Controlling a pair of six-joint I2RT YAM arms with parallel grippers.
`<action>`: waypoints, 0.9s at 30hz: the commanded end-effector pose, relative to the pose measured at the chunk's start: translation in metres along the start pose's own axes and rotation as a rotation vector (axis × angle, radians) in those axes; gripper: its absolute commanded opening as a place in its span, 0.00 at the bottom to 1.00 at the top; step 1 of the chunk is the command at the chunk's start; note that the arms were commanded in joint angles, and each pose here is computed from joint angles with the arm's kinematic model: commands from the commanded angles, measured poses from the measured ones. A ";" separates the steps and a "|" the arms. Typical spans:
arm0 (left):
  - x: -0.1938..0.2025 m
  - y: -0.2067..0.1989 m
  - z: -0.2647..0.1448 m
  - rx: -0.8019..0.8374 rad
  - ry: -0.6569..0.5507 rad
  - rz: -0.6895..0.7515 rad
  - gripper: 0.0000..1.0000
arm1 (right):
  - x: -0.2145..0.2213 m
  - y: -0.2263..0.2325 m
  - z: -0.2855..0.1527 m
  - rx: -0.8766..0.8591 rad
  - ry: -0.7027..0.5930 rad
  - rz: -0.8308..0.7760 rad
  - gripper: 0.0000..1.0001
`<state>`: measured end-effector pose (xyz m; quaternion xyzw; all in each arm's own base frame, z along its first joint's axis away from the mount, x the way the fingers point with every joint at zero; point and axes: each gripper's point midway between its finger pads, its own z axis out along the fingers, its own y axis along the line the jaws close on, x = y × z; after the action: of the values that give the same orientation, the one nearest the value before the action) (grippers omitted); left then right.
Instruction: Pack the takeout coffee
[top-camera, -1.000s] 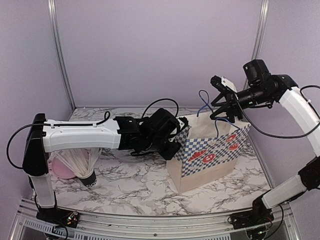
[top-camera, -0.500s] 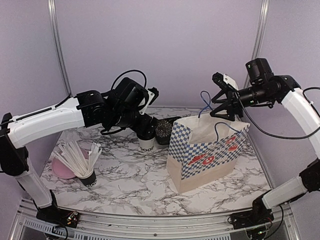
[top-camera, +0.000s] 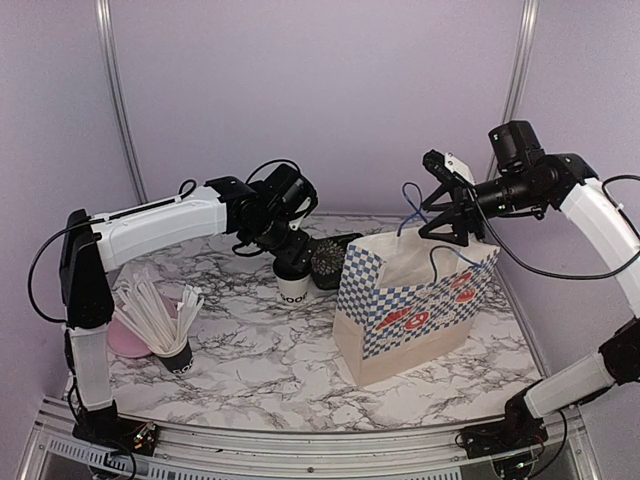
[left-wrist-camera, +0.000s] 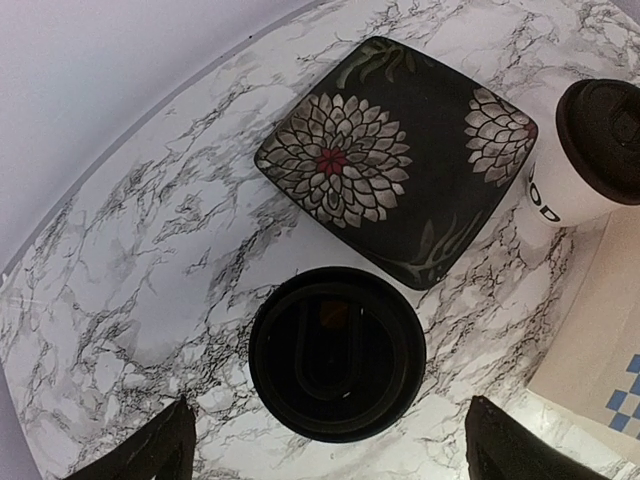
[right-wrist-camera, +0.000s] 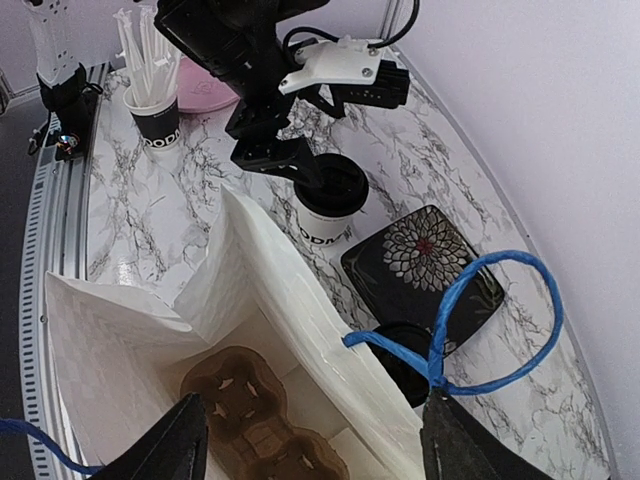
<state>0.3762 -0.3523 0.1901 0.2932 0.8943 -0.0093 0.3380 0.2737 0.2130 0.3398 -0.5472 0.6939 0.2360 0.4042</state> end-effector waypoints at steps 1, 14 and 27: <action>0.003 0.000 0.011 0.039 0.064 -0.006 0.94 | -0.009 -0.001 -0.009 0.022 -0.034 -0.009 0.71; 0.023 0.002 0.038 0.052 0.192 0.004 0.83 | -0.009 -0.002 -0.009 0.026 -0.032 -0.013 0.71; 0.024 -0.004 0.052 0.074 0.233 0.025 0.77 | -0.005 0.000 -0.007 0.018 -0.026 -0.006 0.71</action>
<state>0.3919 -0.3555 0.1393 0.3089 0.9202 -0.0053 0.2406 0.2737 0.2130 0.3382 -0.5471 0.6947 0.2366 0.4026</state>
